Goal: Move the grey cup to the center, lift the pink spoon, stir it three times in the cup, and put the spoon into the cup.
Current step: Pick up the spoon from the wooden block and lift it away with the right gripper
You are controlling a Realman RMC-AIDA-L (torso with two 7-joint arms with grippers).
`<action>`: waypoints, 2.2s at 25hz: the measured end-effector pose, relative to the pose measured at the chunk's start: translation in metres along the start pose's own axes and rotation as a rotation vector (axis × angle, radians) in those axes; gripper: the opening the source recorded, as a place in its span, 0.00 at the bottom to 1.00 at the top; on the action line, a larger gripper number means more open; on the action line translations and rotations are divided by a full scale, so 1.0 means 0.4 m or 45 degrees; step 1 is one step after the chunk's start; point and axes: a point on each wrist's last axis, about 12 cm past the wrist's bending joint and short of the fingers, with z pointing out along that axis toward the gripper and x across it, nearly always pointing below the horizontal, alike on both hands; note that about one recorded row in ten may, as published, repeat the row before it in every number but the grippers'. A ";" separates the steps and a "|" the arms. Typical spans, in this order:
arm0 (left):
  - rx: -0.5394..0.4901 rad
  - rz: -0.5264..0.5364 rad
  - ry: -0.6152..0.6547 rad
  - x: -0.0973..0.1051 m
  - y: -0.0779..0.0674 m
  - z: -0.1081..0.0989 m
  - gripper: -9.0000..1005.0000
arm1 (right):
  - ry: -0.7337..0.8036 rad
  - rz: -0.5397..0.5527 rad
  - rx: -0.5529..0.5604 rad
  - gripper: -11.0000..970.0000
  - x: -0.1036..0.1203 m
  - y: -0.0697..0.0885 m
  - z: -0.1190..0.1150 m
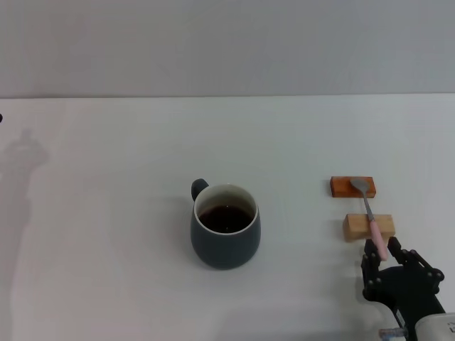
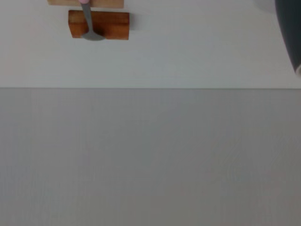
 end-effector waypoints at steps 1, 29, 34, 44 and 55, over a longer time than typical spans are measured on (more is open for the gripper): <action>0.000 0.000 -0.001 0.000 0.000 0.000 0.01 | 0.000 0.000 -0.003 0.30 -0.001 0.002 0.002; -0.007 0.003 -0.004 -0.003 0.005 0.002 0.01 | 0.016 -0.001 -0.019 0.26 0.006 0.012 0.001; -0.007 0.002 -0.003 -0.002 0.006 0.002 0.01 | 0.011 -0.004 -0.027 0.26 0.003 0.015 0.002; -0.007 0.000 -0.001 -0.001 0.004 0.001 0.01 | 0.010 -0.008 -0.026 0.26 0.002 0.013 0.002; -0.007 -0.001 -0.005 -0.004 0.003 0.004 0.01 | 0.003 -0.018 -0.023 0.14 0.003 0.011 0.002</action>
